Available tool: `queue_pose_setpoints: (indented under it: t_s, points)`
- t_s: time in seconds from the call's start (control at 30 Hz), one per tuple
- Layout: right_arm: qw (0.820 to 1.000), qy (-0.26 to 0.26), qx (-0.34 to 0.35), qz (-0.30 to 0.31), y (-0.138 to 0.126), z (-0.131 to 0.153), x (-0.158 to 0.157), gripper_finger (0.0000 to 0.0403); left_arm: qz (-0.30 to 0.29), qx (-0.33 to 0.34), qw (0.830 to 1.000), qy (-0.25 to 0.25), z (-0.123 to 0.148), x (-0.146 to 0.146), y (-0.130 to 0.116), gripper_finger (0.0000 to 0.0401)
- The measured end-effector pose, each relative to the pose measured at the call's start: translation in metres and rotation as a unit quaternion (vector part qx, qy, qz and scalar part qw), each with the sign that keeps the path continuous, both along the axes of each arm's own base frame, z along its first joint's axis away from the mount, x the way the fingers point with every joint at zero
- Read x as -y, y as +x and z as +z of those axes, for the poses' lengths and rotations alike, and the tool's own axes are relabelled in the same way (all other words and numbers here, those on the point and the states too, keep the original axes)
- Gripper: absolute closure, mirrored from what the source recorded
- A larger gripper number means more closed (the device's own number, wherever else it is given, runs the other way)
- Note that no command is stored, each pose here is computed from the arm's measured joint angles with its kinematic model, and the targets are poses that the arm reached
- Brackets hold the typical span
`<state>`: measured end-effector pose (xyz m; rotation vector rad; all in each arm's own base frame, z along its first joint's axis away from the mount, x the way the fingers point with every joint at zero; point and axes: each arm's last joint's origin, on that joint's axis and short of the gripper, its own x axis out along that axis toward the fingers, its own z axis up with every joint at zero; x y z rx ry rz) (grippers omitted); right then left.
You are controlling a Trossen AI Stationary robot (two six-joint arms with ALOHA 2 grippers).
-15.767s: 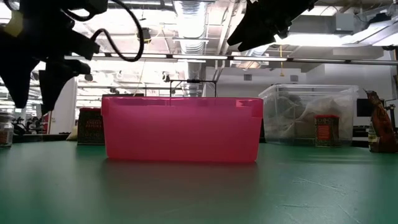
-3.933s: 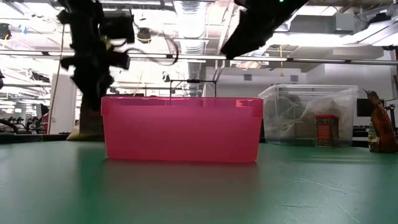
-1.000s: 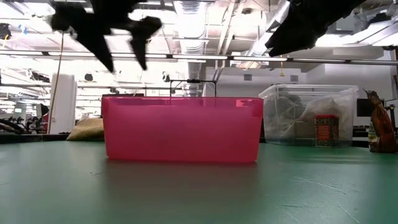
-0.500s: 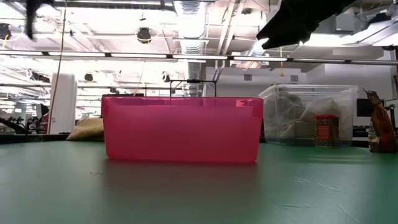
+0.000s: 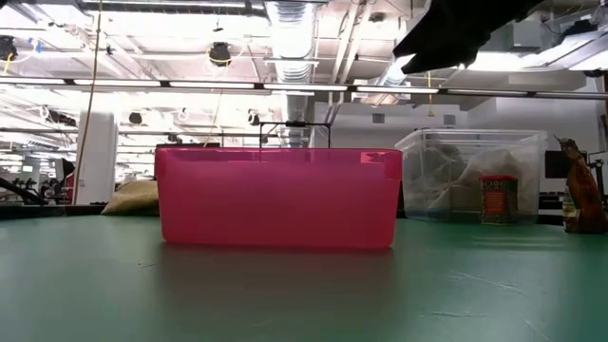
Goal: Sort spices by type
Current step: Put the left red spice can into the yellow bin
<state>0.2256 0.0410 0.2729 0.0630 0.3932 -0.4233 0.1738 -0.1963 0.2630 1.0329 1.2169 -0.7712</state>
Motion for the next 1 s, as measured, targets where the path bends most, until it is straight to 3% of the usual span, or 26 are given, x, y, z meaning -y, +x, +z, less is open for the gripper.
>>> queue_pose_setpoints:
  t_s: [0.23,0.6,0.73,0.93,1.0]
  points:
    - [1.0,0.006,-0.012,0.011,0.004,-0.007,-0.009,0.0104,-0.081,-0.03,0.995,0.047,-0.021,0.001,-0.004,0.0054]
    - [1.0,0.015,-0.01,0.005,0.005,-0.009,-0.009,0.0104,-0.139,-0.048,0.987,0.059,-0.056,-0.012,-0.002,0.0067]
    - [1.0,0.018,-0.01,0.004,0.005,-0.009,-0.009,0.0104,-0.135,-0.037,0.989,0.046,-0.057,-0.013,0.004,0.0097]
    - [1.0,0.022,-0.011,0.002,0.005,-0.009,-0.009,0.0104,-0.128,-0.045,0.99,0.027,-0.057,-0.012,0.005,0.0185]
    - [1.0,0.022,-0.011,0.003,0.005,-0.009,-0.01,0.0104,-0.113,-0.046,0.992,0.025,-0.057,-0.012,0.004,0.0194]
